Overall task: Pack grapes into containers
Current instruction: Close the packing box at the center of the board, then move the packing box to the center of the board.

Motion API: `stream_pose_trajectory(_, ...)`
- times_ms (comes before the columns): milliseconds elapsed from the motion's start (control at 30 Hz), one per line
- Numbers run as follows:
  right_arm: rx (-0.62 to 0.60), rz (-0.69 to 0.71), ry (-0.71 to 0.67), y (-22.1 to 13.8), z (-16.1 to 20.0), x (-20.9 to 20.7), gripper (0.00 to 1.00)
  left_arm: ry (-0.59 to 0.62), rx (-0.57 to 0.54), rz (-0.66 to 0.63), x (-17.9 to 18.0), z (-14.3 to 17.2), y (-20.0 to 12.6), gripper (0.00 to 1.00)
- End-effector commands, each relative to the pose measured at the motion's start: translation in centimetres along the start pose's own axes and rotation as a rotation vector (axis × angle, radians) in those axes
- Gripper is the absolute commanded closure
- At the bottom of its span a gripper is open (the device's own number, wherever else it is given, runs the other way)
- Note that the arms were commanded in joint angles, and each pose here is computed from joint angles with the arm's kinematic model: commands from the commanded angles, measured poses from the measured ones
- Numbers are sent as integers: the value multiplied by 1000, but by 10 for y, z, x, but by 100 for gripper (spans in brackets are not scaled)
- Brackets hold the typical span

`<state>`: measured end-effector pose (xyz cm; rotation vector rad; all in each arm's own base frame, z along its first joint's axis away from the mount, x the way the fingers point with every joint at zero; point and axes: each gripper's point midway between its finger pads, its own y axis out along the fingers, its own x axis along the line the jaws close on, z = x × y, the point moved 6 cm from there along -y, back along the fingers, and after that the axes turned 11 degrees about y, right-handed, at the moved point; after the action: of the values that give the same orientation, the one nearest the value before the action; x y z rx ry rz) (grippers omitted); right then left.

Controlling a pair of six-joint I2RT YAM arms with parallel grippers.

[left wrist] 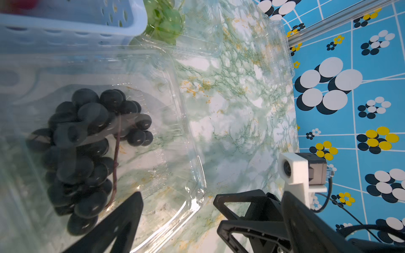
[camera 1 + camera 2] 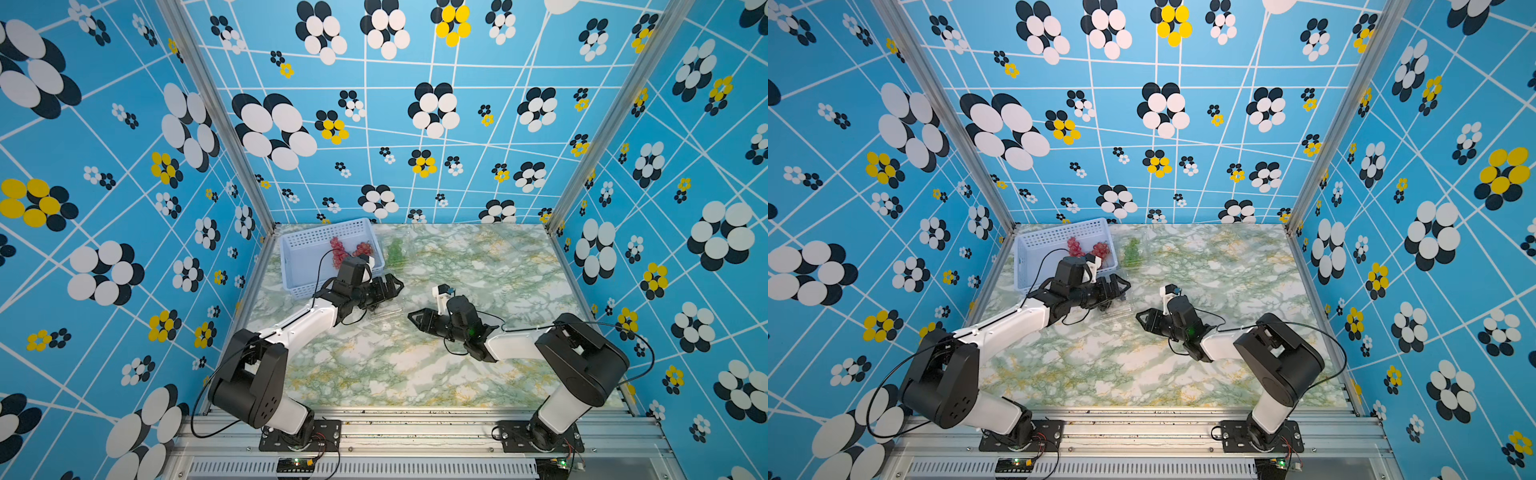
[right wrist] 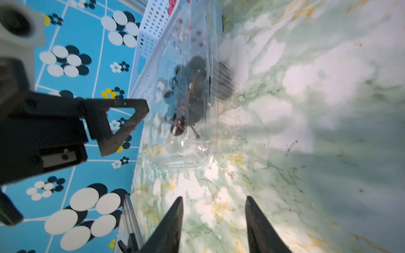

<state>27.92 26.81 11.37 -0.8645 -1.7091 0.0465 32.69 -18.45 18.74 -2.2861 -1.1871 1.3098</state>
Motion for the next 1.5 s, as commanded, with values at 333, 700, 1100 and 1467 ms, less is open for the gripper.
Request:
stream_pose_trajectory(333,101,153,-115,42,-57,24,22,-20,-94,-72,24,-10,-59,1)
stream_pose_trajectory(700,180,129,-121,74,-54,29,30,-59,-75,-80,39,-5,-59,0)
stream_pose_trajectory(1100,207,96,-118,70,-18,42,48,-85,-62,-86,47,-4,-53,1)
stream_pose_trajectory(1467,258,60,-89,65,35,52,54,-90,-66,-101,50,-8,-56,0)
